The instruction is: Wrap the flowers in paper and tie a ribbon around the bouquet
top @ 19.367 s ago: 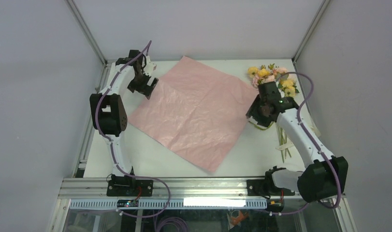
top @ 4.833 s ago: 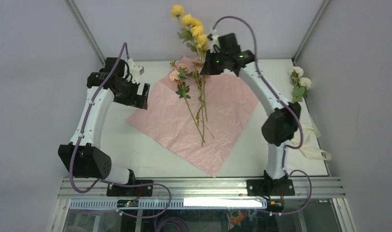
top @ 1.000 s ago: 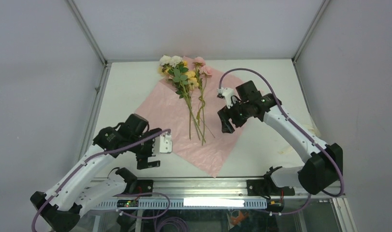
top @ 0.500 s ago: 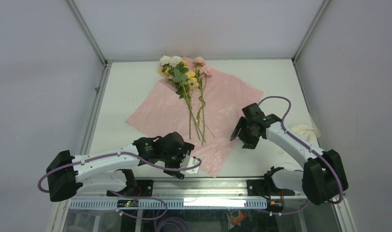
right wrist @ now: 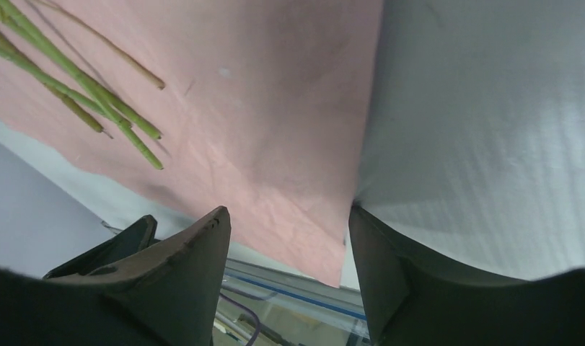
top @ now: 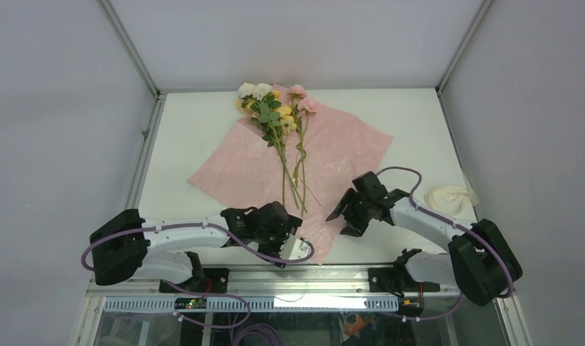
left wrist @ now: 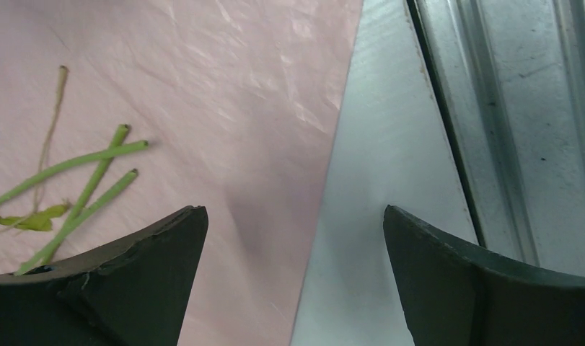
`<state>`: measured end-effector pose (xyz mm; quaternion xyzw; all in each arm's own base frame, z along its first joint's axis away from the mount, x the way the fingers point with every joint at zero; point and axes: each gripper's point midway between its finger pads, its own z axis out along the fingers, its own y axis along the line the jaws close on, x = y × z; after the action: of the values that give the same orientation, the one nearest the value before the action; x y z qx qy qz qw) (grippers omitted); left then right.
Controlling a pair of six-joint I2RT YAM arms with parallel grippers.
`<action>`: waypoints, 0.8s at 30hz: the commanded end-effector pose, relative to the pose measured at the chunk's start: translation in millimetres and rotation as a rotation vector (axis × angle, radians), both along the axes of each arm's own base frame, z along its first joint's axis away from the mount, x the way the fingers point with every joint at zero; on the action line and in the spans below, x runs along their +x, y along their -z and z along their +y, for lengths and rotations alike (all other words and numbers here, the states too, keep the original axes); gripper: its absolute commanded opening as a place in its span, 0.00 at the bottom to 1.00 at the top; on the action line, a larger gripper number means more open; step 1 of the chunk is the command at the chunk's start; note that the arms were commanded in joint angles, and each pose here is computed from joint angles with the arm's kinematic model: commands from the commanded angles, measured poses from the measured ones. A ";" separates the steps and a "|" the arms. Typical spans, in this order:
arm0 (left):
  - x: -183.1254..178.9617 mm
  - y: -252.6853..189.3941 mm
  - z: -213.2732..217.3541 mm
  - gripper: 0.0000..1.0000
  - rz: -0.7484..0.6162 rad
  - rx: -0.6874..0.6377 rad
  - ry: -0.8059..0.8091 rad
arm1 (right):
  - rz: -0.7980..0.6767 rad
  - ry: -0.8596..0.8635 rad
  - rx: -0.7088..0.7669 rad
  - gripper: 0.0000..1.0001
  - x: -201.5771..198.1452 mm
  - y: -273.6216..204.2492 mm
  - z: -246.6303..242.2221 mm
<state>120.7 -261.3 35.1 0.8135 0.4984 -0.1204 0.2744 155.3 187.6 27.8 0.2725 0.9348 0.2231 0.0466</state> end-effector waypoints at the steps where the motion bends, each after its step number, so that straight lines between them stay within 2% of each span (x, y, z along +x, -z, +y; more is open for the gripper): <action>1: 11.1 -1.3 -20.1 0.99 -0.075 -0.043 0.058 | 0.008 0.035 0.056 0.65 1.9 8.4 14.6; 5: 16.6 3.9 -19.8 0.99 -0.107 -0.028 0.066 | 0.010 0.005 0.106 0.59 6.8 2.8 29.1; 15: 25.0 -8.5 -29.5 0.99 -0.129 -0.097 0.001 | -0.004 -0.071 0.231 0.24 7.7 -21.5 52.6; 18: 16.8 -23.0 -37.9 0.98 -0.062 -0.145 -0.023 | -0.007 -0.072 0.257 0.15 12.9 -24.2 59.8; 24: -15.6 -41.7 -52.2 0.99 0.075 -0.199 -0.056 | -0.005 -0.097 0.239 0.15 20.3 -24.9 64.3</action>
<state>125.5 -285.5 44.2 0.7928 0.5083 -0.1263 0.3117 159.8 234.8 32.4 0.2537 0.9201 0.2982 -0.0109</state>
